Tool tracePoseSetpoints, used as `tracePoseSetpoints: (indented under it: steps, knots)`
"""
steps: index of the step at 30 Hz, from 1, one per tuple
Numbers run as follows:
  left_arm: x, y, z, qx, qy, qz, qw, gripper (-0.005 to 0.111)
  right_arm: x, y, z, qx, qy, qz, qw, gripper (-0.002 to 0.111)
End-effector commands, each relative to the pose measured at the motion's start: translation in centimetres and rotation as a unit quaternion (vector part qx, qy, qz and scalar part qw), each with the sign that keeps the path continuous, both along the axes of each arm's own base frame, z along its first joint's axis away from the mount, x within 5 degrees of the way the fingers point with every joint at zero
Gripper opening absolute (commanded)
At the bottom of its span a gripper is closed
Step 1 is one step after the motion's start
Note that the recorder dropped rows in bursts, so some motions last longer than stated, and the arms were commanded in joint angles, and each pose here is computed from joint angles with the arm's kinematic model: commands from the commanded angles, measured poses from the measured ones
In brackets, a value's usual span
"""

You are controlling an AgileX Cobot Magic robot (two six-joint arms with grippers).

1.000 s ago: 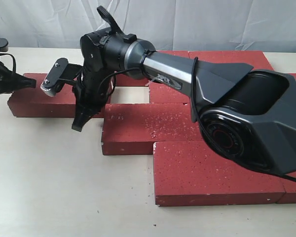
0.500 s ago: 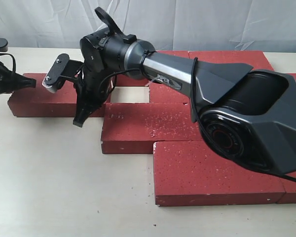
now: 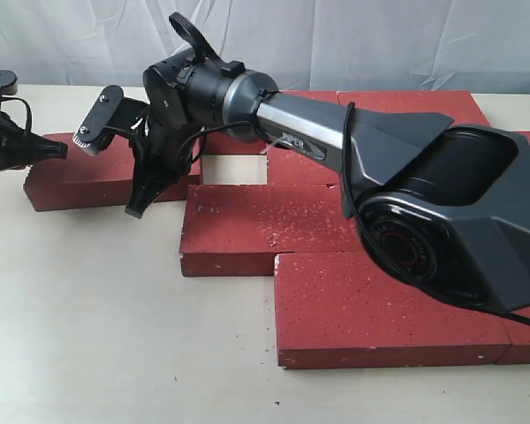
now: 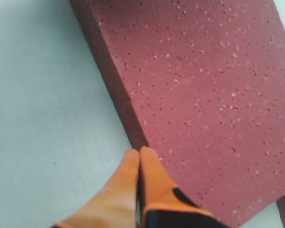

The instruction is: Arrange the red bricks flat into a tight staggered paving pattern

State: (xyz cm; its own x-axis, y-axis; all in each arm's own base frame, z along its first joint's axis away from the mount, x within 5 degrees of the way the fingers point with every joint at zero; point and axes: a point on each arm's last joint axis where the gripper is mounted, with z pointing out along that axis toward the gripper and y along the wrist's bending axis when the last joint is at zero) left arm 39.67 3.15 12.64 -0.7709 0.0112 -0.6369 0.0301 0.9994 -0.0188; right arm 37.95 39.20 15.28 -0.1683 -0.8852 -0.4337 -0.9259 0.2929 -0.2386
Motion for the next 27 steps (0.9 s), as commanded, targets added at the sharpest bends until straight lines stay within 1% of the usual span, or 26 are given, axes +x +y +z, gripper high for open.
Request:
tracePoseSetpoints:
  steps: [1, 6, 8, 11, 14, 17, 19, 21, 24, 27]
  knots:
    - [-0.1, -0.5, -0.1, -0.015, 0.009, -0.008, 1.000, 0.000, 0.3, -0.1, 0.2, 0.005, -0.005, -0.005, 1.000, -0.001]
    - [-0.1, -0.4, -0.1, -0.014, 0.009, -0.009, 1.000, 0.000, 0.0, -0.1, 0.1, -0.003, 0.006, -0.004, 1.000, -0.001]
    - [-0.1, -0.4, -0.1, -0.014, 0.009, -0.009, 1.000, 0.000, -0.1, -0.2, 0.7, -0.002, 0.010, -0.005, 1.000, -0.001]
    - [-0.1, -0.4, -0.1, -0.012, 0.009, -0.010, 1.000, 0.000, -0.5, -0.6, 2.6, -0.003, 0.014, -0.007, 1.000, -0.001]
    - [-0.1, -0.4, -0.1, -0.003, 0.008, -0.015, 1.000, 0.000, 0.1, -1.8, 5.1, 0.004, -0.005, -0.055, 0.998, -0.001]
    - [-0.1, -0.4, -0.1, -0.003, 0.009, -0.017, 1.000, 0.000, 1.8, -4.0, 6.7, 0.020, -0.022, -0.141, 0.990, -0.001]
    - [-0.1, -0.2, -0.1, -0.003, 0.010, -0.017, 1.000, 0.000, 2.6, -5.3, 6.3, 0.018, 0.007, -0.179, 0.984, -0.001]
    - [-0.1, -0.2, -0.1, -0.003, 0.010, -0.017, 1.000, 0.000, 3.3, -6.3, 5.0, 0.007, 0.034, -0.193, 0.981, -0.001]
    - [-0.1, -0.3, -0.2, -0.004, 0.010, -0.017, 1.000, 0.000, 4.8, -7.3, 2.3, -0.002, 0.042, -0.208, 0.977, -0.001]
    - [-0.1, -0.3, -0.2, -0.006, 0.012, -0.019, 1.000, 0.000, 5.8, -7.5, 0.1, 0.004, 0.040, -0.214, 0.976, -0.001]
